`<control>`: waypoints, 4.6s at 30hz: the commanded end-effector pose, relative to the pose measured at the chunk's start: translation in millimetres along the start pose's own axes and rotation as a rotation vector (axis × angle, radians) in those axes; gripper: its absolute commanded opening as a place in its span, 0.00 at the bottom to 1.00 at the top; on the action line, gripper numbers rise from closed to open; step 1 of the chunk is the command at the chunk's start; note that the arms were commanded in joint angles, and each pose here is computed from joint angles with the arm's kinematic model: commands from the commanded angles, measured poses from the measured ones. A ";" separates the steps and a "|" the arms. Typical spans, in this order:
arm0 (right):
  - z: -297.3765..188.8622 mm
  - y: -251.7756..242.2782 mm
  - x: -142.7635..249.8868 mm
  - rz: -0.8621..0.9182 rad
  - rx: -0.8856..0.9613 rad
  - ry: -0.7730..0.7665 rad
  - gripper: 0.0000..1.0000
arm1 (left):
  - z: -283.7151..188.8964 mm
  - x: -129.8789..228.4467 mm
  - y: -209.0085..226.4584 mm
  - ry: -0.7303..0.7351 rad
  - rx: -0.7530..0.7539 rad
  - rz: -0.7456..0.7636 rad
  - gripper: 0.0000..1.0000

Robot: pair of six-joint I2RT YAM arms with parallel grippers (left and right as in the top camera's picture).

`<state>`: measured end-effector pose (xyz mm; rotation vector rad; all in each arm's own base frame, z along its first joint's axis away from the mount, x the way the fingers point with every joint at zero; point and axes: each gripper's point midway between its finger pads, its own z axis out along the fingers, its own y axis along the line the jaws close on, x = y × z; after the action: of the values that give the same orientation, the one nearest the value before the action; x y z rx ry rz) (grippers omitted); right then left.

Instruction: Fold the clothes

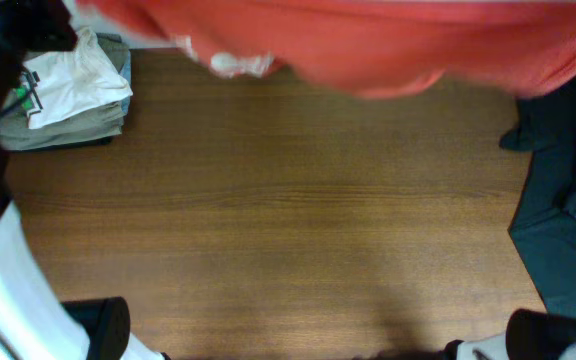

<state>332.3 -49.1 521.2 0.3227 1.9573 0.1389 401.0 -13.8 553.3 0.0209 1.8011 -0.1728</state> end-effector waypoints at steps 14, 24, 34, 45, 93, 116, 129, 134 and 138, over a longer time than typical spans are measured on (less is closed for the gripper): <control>53.8 -42.3 165.3 0.110 0.122 0.670 0.04 | 63.4 274.1 30.2 1.006 -0.061 -0.192 0.01; -11.9 -43.8 220.9 0.119 0.140 0.725 0.04 | -51.6 246.5 1.9 0.931 -0.039 -0.165 0.01; -36.7 -70.9 318.7 0.271 0.280 0.745 0.04 | -129.3 355.1 -4.7 1.118 -0.095 -0.292 0.01; -56.1 -91.5 284.5 0.257 0.401 0.482 0.88 | -152.8 407.3 -20.1 1.172 -0.032 -0.372 0.37; 182.7 -93.4 446.9 0.266 0.146 1.060 0.04 | 65.4 574.9 82.0 1.282 -0.227 -0.410 0.01; 211.1 -105.6 458.9 0.300 0.187 0.955 0.04 | -2.1 573.3 191.3 1.315 -0.596 -0.657 0.01; 235.2 -87.9 360.6 0.251 0.133 0.819 0.08 | 17.0 458.2 196.0 1.097 -0.546 -0.644 0.01; 245.3 -79.6 317.3 0.229 0.103 0.725 0.54 | 48.9 399.7 145.3 0.905 -0.270 -0.592 0.70; 249.5 -76.7 308.9 0.180 0.068 0.697 0.66 | 98.1 365.6 83.9 0.758 0.017 -0.444 0.99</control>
<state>429.9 -47.7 120.2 0.6190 2.6360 0.3446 389.2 89.4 146.9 -0.6529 2.6144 -0.3441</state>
